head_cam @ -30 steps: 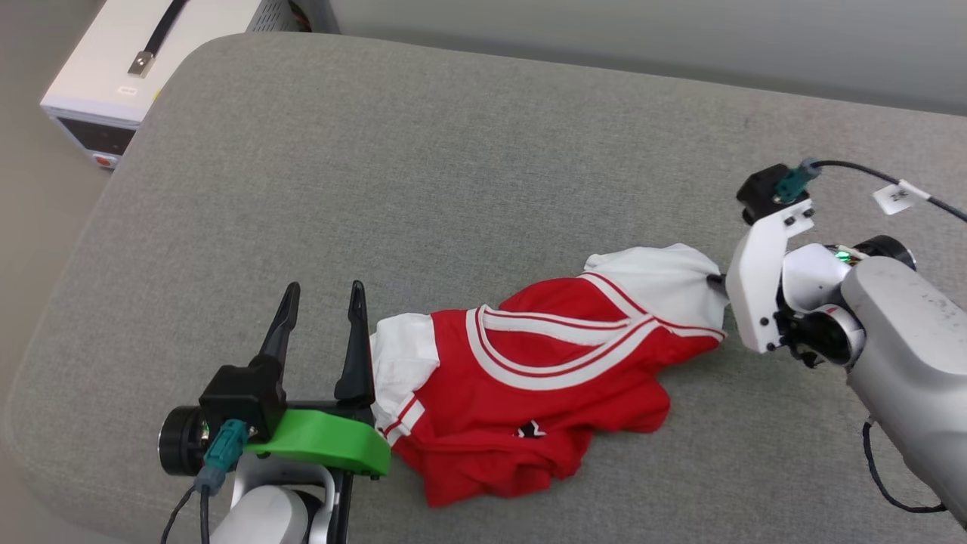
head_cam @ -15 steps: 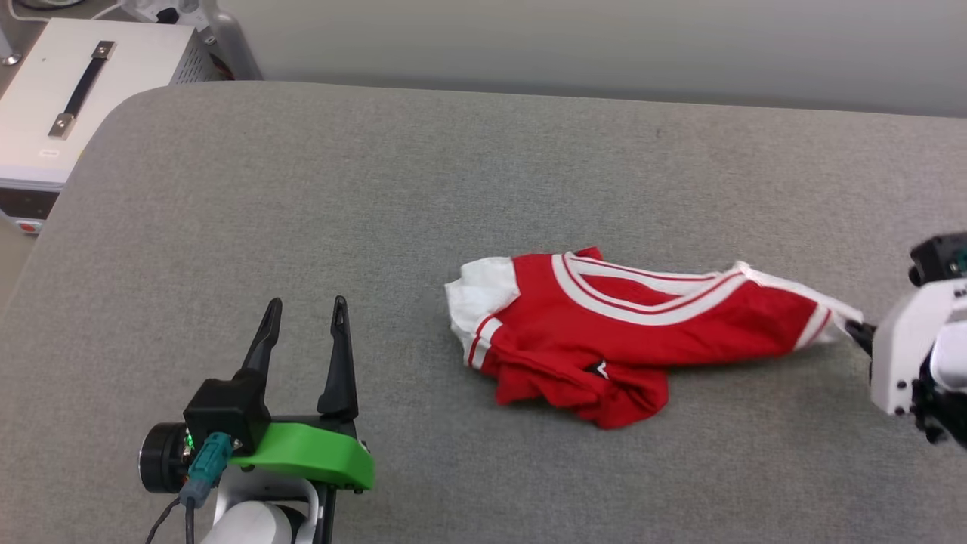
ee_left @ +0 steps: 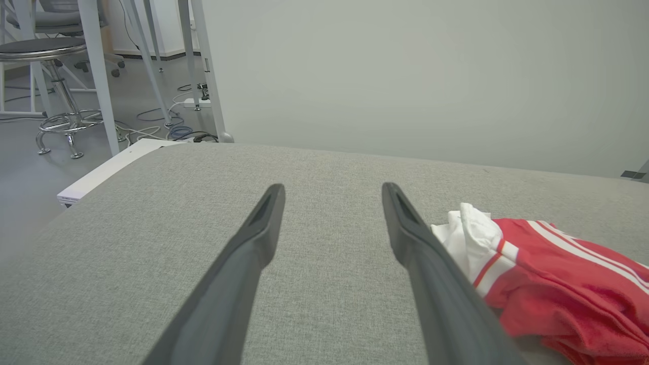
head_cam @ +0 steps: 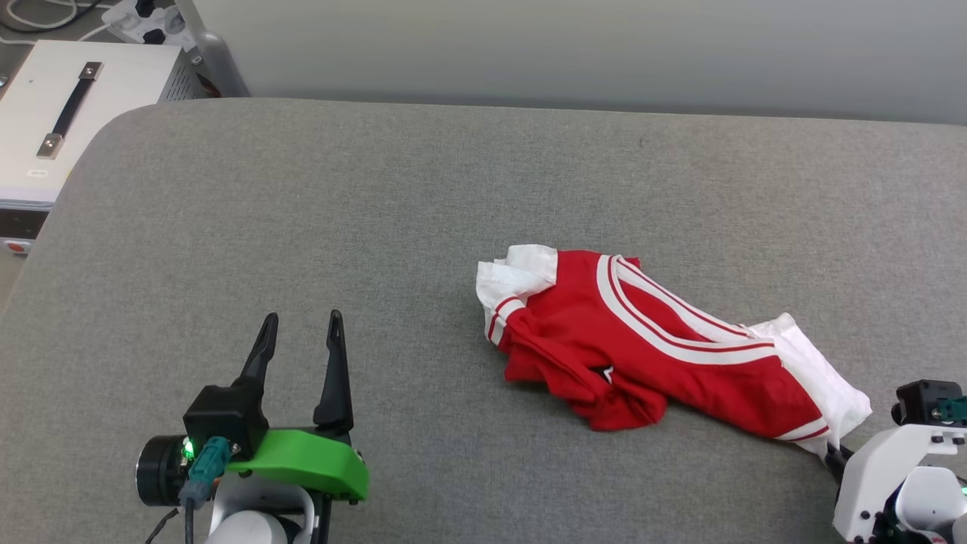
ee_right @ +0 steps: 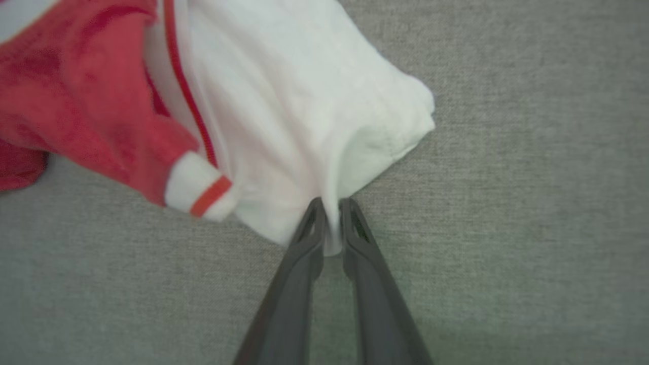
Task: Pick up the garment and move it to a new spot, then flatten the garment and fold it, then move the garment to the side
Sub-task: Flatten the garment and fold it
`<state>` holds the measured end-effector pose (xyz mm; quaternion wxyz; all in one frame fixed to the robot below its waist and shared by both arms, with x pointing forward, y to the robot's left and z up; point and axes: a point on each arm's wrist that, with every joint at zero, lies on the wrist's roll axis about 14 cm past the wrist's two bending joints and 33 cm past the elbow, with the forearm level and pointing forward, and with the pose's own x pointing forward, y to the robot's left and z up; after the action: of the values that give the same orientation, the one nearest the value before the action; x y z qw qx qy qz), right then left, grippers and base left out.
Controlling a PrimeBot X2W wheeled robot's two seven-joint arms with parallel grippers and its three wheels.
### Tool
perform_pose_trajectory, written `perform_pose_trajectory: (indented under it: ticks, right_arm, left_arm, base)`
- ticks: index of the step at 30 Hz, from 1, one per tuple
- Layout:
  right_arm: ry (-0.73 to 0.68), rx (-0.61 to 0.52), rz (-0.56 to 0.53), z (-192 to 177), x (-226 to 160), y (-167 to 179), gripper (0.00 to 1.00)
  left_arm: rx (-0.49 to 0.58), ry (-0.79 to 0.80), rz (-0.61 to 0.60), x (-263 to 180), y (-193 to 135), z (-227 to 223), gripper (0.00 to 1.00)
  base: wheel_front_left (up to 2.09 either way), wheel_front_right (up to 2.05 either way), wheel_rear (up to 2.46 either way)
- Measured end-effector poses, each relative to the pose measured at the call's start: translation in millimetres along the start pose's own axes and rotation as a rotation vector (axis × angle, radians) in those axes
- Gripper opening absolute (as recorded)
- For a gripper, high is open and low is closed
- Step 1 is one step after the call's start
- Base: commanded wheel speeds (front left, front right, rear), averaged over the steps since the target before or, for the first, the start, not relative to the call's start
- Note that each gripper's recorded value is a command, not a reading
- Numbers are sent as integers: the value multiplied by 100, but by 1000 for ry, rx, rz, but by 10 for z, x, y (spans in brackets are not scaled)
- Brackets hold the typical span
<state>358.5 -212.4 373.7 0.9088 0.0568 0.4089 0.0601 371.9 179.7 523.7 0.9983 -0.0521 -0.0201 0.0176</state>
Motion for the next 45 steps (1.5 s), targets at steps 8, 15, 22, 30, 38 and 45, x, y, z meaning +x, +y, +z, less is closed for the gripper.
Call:
perform_pose_trajectory:
  ticks: [8,15,22,30,38,45]
  right_arm:
    - [-311,8,-33,429,-216,126,100]
    - [-605,-45,-51,903,-559,290,100]
    - [-739,-67,-43,1049,-843,431,100]
    - [-751,-77,-19,1043,-912,541,100]
    - [-723,-54,-22,998,-818,508,100]
    - [-718,-30,-40,980,-766,426,100]
  left_arm:
    - [-5,21,20,-89,58,-32,100]
    - [-9,32,21,-167,80,-33,100]
    - [1,56,1,-199,59,-38,100]
    - [-72,177,-194,-23,-399,-46,100]
    - [-43,370,-477,395,-1105,-120,100]
    - [45,620,-524,649,-1183,-584,100]
  base:
    - [0,0,0]
    - [0,0,0]
    - [0,0,0]
    - [0,0,0]
    - [0,0,0]
    - [0,0,0]
